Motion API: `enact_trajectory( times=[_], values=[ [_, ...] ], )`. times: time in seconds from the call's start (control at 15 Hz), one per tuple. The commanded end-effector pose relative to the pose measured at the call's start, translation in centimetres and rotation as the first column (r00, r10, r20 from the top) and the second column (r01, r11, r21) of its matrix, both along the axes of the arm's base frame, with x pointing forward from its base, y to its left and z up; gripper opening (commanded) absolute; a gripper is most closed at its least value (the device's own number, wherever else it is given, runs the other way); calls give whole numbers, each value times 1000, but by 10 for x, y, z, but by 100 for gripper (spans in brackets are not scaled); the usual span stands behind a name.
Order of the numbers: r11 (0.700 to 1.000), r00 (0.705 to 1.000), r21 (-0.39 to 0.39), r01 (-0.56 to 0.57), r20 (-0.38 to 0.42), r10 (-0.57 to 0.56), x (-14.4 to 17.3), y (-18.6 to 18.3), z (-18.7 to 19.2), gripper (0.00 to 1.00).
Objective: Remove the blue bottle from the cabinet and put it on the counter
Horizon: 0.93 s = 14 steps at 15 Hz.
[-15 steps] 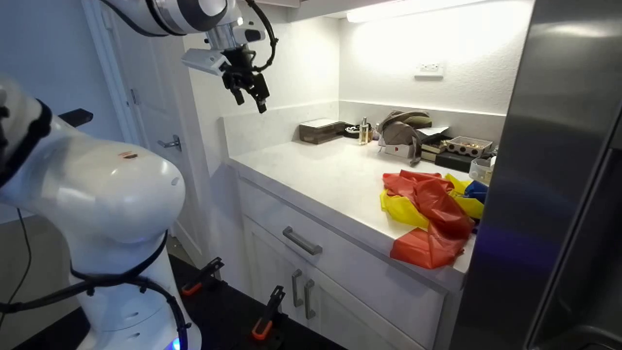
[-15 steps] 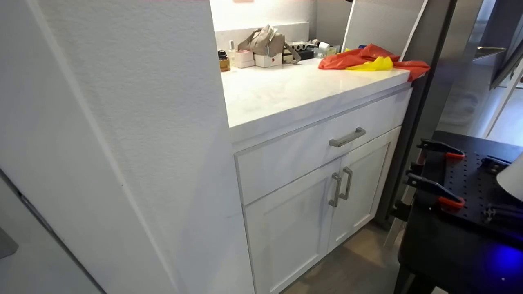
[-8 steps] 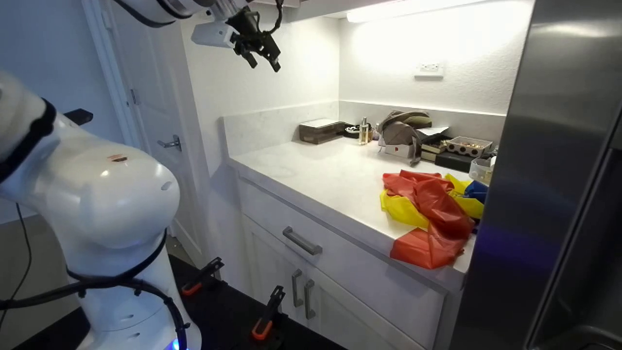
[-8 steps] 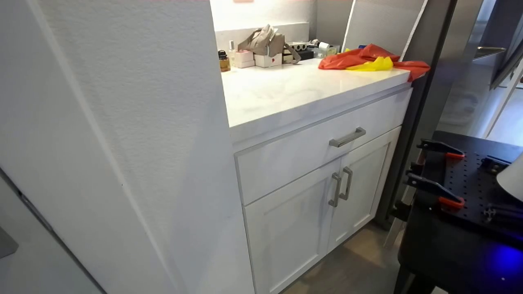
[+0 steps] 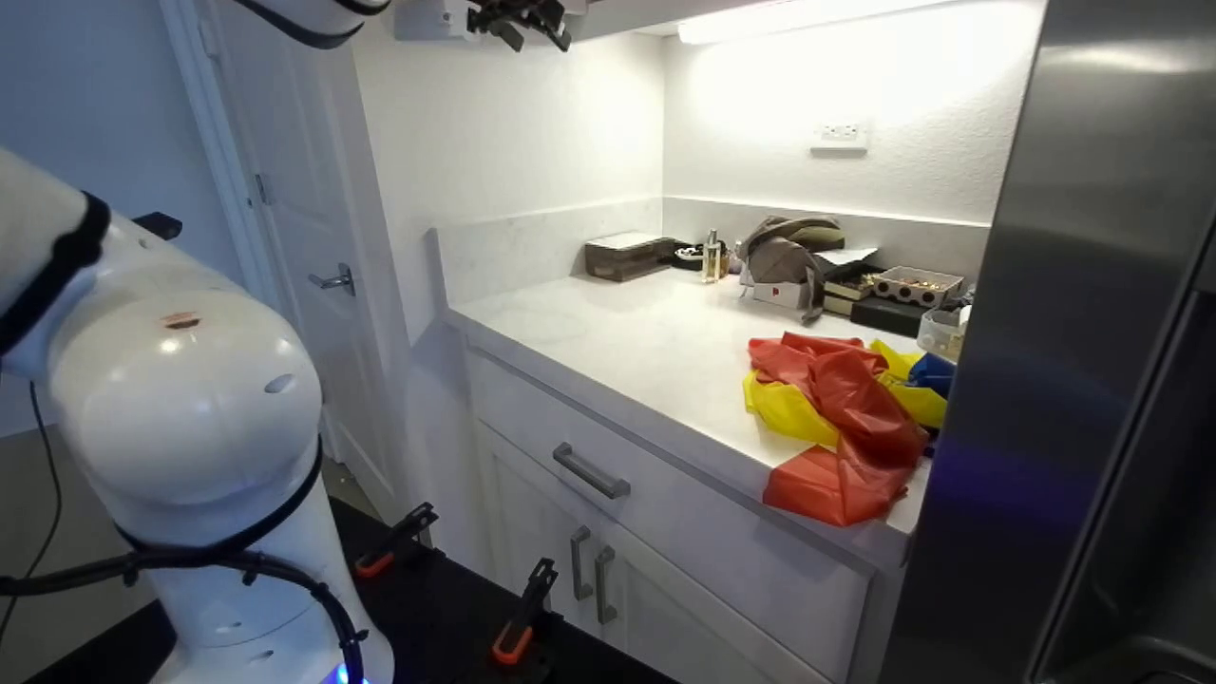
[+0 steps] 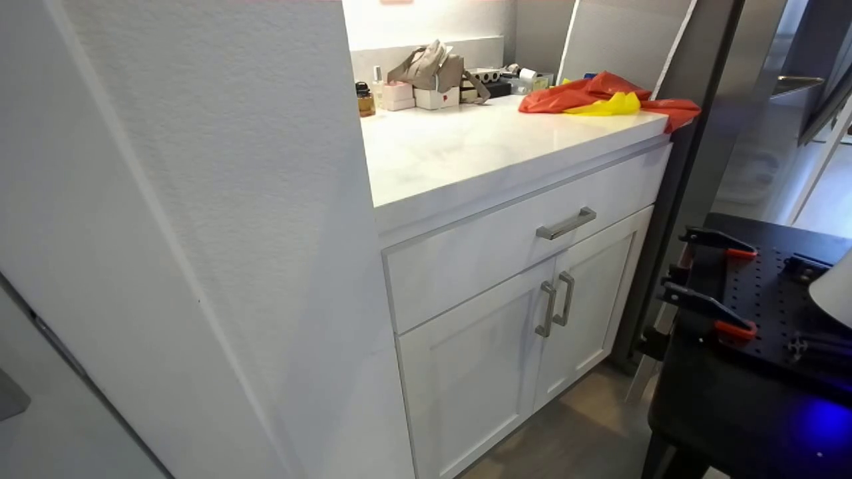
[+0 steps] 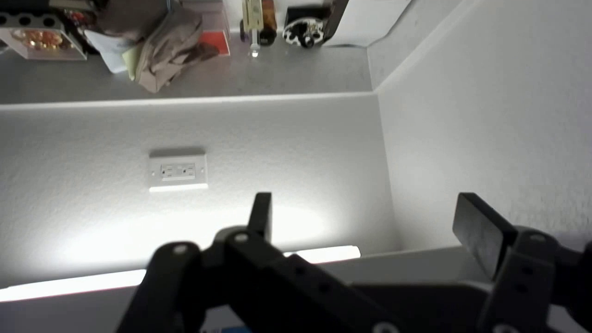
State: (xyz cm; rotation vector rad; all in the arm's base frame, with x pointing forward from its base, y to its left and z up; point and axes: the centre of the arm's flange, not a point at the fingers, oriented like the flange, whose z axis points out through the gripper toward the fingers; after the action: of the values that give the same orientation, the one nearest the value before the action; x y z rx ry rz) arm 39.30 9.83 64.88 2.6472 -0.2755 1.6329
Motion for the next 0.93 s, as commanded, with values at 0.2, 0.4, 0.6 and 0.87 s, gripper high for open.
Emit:
enact_trajectory(
  times=[0.2, 0.4, 0.6, 0.87],
  values=[
    [998, 969, -30, 53, 242, -44, 19, -22, 40, 100],
    [996, 945, -34, 78, 322, -63, 30, -35, 54, 100],
    [993, 918, -40, 108, 389, -84, 44, -47, 69, 100],
    [985, 901, -59, 162, 415, -123, 74, -64, 79, 100]
  ],
)
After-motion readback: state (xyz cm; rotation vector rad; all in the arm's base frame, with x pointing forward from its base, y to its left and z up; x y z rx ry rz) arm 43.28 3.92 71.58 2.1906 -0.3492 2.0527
